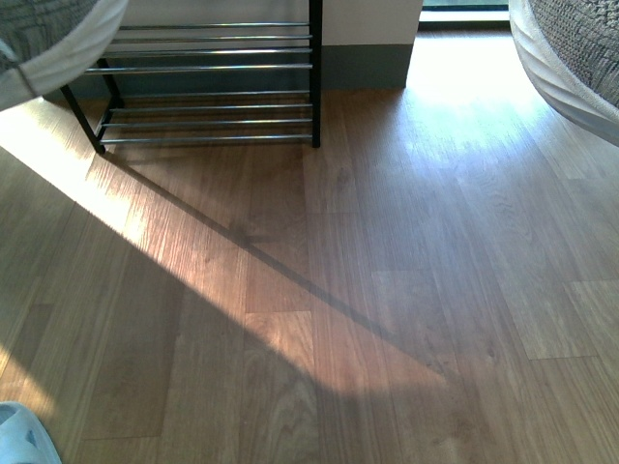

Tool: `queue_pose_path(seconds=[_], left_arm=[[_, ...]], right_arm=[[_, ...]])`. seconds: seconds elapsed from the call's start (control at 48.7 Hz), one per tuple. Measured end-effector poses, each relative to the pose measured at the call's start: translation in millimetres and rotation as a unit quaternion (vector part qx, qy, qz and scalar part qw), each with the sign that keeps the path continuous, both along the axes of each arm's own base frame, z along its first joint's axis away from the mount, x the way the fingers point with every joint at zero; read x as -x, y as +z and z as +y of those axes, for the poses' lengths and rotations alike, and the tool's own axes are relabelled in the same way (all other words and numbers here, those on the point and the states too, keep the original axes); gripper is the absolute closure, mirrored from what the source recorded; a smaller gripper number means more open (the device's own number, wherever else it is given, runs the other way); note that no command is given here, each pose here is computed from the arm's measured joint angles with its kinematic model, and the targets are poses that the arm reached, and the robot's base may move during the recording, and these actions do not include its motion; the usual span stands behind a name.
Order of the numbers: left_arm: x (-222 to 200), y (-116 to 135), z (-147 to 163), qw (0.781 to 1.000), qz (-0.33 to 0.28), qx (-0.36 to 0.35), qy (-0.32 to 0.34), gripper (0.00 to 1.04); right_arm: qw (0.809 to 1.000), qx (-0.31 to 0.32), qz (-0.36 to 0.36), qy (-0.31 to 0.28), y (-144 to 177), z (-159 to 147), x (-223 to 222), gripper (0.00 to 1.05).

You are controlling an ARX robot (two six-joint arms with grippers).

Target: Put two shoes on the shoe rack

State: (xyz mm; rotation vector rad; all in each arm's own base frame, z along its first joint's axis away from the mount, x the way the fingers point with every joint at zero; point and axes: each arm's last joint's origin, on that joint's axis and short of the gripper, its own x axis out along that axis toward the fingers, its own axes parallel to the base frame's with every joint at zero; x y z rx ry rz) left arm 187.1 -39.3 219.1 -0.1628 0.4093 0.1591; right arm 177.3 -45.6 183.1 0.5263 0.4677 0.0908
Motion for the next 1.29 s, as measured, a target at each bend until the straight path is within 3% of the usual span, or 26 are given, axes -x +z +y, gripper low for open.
queue_pose_path(seconds=[1.295], left_arm=[[1.5, -3.6, 0.4, 1.000, 0.007, 0.000, -0.005, 1.03]], right_arm=[[1.000, 0.001, 0.001, -0.004, -0.2, -0.4, 0.1, 1.03]])
